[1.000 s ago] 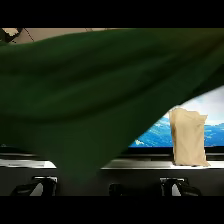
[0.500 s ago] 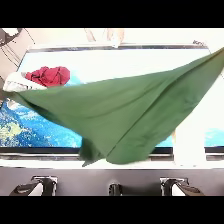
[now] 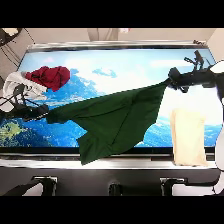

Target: Fold the shirts.

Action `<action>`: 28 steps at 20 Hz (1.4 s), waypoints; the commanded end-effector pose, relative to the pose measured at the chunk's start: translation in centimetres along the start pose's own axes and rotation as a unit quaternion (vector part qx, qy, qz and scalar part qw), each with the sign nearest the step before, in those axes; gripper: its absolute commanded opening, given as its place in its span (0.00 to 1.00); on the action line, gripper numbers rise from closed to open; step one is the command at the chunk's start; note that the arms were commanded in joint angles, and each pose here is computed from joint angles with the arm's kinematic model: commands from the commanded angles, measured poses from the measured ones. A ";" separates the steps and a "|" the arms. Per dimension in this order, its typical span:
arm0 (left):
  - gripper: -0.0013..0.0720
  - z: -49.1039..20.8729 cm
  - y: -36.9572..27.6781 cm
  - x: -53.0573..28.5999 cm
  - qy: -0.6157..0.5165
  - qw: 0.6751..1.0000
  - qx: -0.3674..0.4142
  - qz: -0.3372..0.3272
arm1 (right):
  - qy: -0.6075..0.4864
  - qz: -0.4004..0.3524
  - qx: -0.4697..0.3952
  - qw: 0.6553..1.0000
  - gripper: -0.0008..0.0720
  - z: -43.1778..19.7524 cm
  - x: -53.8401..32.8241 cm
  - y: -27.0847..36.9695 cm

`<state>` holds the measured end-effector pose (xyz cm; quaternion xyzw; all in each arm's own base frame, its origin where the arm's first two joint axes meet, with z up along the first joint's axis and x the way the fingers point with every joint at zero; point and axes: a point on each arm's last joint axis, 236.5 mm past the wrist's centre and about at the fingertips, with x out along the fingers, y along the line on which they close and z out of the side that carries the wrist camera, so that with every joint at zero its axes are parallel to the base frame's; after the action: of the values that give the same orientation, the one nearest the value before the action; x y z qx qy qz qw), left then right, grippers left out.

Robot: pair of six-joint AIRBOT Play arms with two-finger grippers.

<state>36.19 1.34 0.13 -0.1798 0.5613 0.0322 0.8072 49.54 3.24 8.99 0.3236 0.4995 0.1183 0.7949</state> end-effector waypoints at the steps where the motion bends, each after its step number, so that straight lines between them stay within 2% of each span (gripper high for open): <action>1: 0.05 0.1 -0.5 -1.0 -0.014 1.000 0.026 -0.007 | 0.037 0.001 -0.020 0.999 0.08 -1.6 0.5 -0.4; 5: 0.05 3.5 -1.2 -7.6 -0.126 0.991 0.044 -0.012 | 0.006 -0.027 -0.058 0.998 0.08 -0.9 -1.8 0.0; 8: 0.05 3.7 -1.3 -8.8 -0.139 0.989 0.045 -0.012 | -0.017 -0.027 -0.039 0.999 0.08 -0.1 -2.5 0.4; 9: 0.05 3.4 -1.2 -8.5 -0.129 0.991 0.044 -0.012 | -0.026 -0.027 -0.038 0.999 0.25 0.3 -2.5 0.4; 10: 0.06 3.0 -1.1 -8.1 -0.120 0.992 0.043 -0.011 | -0.023 -0.027 -0.037 0.999 0.64 0.2 -2.5 0.4; 11: 0.05 2.6 -1.0 -7.9 -0.109 0.993 0.043 -0.011 | -0.005 -0.028 -0.038 0.999 0.95 -0.7 -2.7 0.5; 14: 0.06 1.6 -0.9 -7.7 -0.089 0.994 0.060 -0.008 | 0.097 -0.053 -0.044 0.993 0.94 -5.7 -3.6 -0.6; 16: 0.06 1.6 -0.8 -7.6 -0.087 0.994 0.067 -0.005 | 0.189 -0.096 -0.041 0.977 0.93 -10.2 -4.4 -2.8; 18: 0.06 1.5 -0.6 -7.6 -0.086 0.994 0.068 -0.001 | 0.236 -0.124 -0.025 0.964 0.93 -15.2 -3.1 -4.7; 21: 0.06 0.7 -0.3 -6.8 -0.073 0.995 0.066 -0.001 | 0.300 -0.107 0.011 0.948 0.93 -26.3 1.2 -6.0; 23: 0.06 -0.3 0.0 -5.9 -0.058 0.996 0.062 0.001 | 0.330 -0.070 0.036 0.941 0.93 -32.3 3.7 -5.1; 25: 0.06 -1.3 0.4 -4.9 -0.043 0.997 0.059 0.002 | 0.333 -0.052 0.048 0.940 0.93 -35.5 5.7 -4.4; 28: 0.06 -1.5 0.5 -4.7 -0.040 0.998 0.058 0.002 | 0.311 -0.042 0.042 0.949 0.93 -37.2 8.4 -2.8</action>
<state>33.32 2.03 4.48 -0.1289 0.5241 0.0087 0.8418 21.86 16.88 -7.60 0.2583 0.7556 0.1587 0.5807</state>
